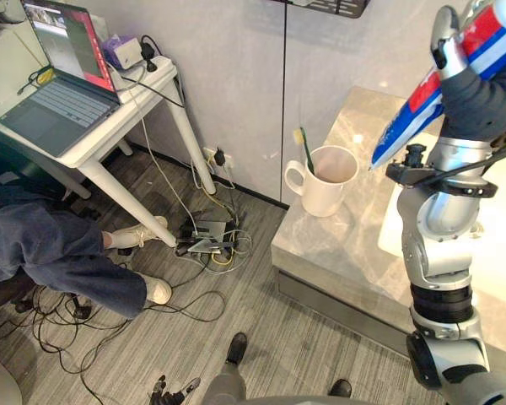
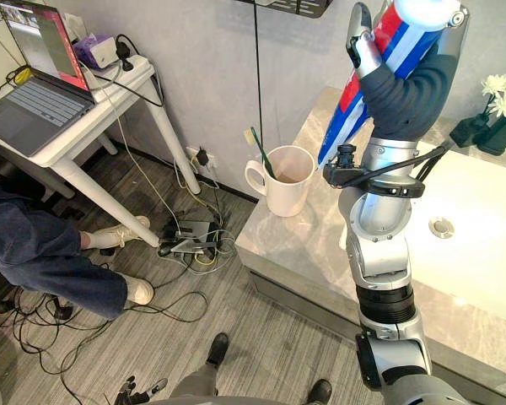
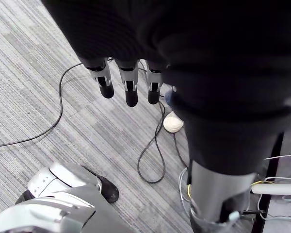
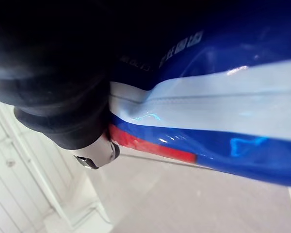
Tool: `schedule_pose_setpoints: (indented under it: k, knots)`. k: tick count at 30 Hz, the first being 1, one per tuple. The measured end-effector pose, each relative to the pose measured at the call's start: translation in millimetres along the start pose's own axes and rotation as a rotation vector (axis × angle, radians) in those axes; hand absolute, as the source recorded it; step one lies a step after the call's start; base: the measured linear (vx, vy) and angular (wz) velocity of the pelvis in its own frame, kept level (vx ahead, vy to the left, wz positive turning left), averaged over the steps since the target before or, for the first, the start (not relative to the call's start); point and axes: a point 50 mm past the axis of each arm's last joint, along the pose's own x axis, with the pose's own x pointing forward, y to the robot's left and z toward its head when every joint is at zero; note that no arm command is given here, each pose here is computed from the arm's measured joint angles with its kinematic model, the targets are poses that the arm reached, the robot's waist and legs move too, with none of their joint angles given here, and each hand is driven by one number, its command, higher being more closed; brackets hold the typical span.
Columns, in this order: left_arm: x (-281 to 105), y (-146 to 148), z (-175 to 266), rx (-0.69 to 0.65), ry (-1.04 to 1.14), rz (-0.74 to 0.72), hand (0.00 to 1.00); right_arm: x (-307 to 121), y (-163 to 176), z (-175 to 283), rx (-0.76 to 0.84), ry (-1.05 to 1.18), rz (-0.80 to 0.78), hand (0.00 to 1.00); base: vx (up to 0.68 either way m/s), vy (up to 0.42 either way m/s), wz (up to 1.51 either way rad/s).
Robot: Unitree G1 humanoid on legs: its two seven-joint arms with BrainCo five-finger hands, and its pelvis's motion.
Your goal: Organize washtable
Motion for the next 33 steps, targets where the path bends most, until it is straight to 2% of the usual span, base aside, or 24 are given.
schedule_pose_setpoints:
  k: [18, 33]
  knots:
    - [6, -7, 18, -0.034, -0.064, -0.012, 0.0, 11, -5, 13, 0.005, -0.076, -0.043, 1.0, 0.0, 0.0, 0.0]
    - [6, -8, 22, -0.042, -0.082, -0.015, 0.0, 9, 2, 11, 0.02, -0.064, -0.015, 1.0, -0.01, 0.003, -0.01]
